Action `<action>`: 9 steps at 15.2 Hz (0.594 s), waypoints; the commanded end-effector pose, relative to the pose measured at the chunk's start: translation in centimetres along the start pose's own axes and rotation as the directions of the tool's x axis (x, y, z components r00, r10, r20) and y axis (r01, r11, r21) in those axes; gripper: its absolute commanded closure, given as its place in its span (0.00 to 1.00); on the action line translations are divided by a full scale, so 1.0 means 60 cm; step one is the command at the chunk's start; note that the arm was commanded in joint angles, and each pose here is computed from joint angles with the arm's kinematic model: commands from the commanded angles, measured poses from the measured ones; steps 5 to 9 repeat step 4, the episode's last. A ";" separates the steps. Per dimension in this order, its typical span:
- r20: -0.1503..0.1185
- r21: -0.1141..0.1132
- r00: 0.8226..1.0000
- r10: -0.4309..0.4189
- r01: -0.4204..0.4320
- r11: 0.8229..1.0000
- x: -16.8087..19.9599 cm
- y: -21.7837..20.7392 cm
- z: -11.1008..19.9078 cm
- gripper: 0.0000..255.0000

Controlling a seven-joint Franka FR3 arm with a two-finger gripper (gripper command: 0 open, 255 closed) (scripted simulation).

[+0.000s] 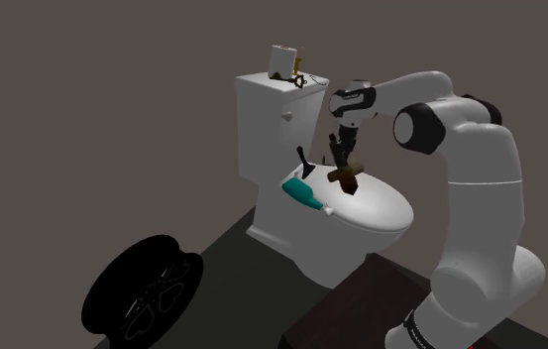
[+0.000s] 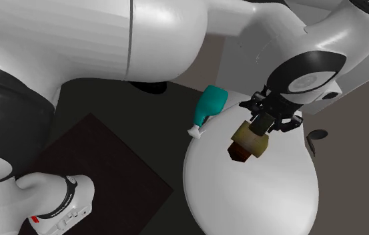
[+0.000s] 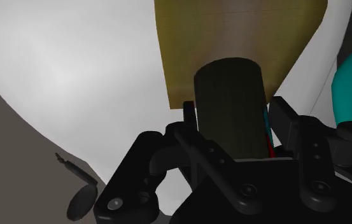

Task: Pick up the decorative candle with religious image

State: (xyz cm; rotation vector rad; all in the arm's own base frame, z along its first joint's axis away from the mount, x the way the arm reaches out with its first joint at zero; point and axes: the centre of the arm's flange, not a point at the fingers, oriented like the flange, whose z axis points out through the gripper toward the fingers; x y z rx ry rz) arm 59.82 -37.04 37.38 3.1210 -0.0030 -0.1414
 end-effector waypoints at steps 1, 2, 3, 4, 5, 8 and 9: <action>-0.001 0.000 1.000 0.000 0.000 1.000 -0.004 0.003 -0.020 1.00; -0.001 0.000 1.000 0.000 0.000 1.000 -0.004 0.003 -0.028 1.00; -0.001 0.000 1.000 0.000 0.000 1.000 -0.005 0.003 -0.030 1.00; -0.001 0.000 1.000 0.000 0.000 1.000 -0.005 0.003 -0.030 1.00; -0.001 0.000 1.000 0.000 0.000 1.000 -0.005 0.003 -0.030 1.00; -0.001 0.000 1.000 0.000 0.000 1.000 -0.005 0.003 -0.030 1.00; -0.001 0.000 1.000 0.000 0.000 1.000 -0.005 0.003 -0.030 1.00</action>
